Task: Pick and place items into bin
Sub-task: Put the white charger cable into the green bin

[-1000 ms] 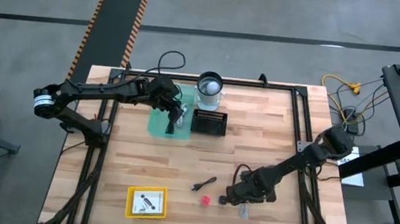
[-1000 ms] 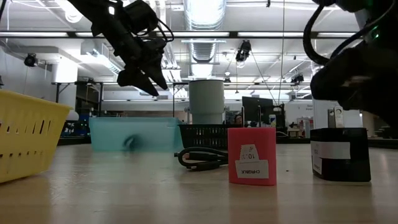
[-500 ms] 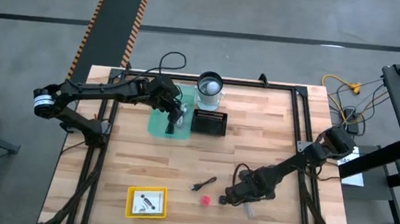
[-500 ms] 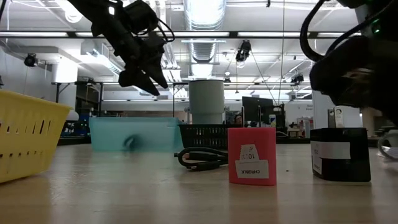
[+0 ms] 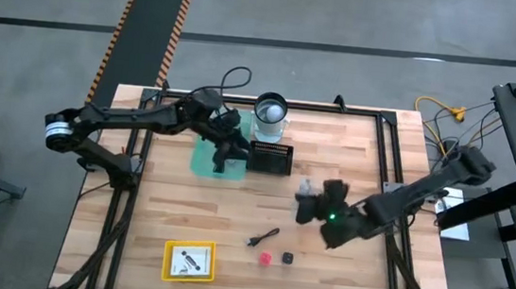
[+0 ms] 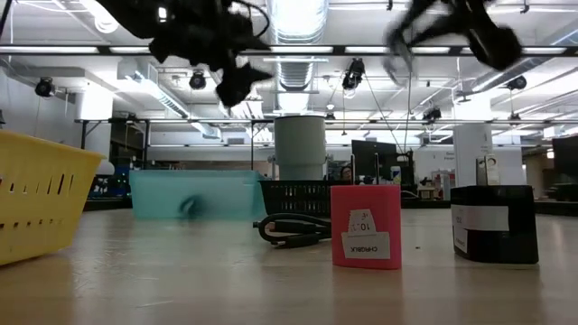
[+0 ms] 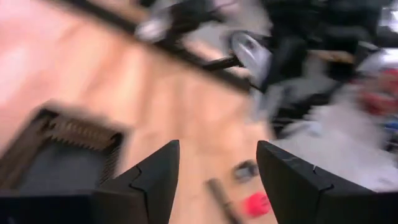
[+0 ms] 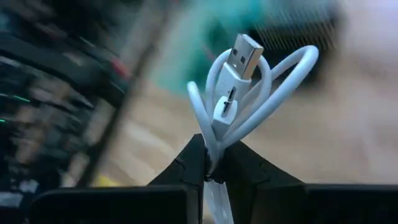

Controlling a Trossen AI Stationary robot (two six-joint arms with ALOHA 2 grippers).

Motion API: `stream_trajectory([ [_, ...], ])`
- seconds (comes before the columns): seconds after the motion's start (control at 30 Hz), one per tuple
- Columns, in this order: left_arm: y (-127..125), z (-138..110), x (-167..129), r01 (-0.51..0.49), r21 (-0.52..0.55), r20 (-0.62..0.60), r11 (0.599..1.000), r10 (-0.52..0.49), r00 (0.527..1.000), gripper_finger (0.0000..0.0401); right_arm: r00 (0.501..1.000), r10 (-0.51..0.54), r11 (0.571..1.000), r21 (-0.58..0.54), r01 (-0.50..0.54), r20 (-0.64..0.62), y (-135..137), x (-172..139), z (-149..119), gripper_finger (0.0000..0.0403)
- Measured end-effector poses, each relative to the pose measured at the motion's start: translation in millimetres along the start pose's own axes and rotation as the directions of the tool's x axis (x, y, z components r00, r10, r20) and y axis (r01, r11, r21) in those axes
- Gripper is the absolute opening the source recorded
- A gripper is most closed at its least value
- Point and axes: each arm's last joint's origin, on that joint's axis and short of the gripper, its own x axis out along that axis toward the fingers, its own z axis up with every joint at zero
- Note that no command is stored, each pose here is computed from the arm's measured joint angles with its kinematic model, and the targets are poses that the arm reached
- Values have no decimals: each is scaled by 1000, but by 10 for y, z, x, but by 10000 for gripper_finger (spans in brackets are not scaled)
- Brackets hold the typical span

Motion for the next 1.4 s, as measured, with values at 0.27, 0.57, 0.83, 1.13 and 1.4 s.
stream_trajectory([
  [0.27, -154, 157, 216, 292, 83, 117, 953, -301, 947, 194, 937, 208, 952, -277, -127, 282, 347, -179, 480, 26],
  [0.57, -128, 177, 531, 277, 59, 278, 959, -282, 918, 194, 934, 191, 953, -285, -104, 301, 345, -67, 628, 26],
  [0.83, -156, 180, 634, 304, 95, 286, 948, -319, 904, 202, 936, 192, 952, -287, -104, 297, 344, -55, 638, 26],
  [1.13, -270, 196, 668, 302, 146, 313, 942, -334, 889, 292, 930, 178, 968, -228, -106, 322, 343, 32, 744, 26],
  [1.4, -220, 209, 684, 175, 115, 405, 978, -207, 891, 303, 927, 210, 966, -212, -147, 312, 375, 64, 800, 26],
])
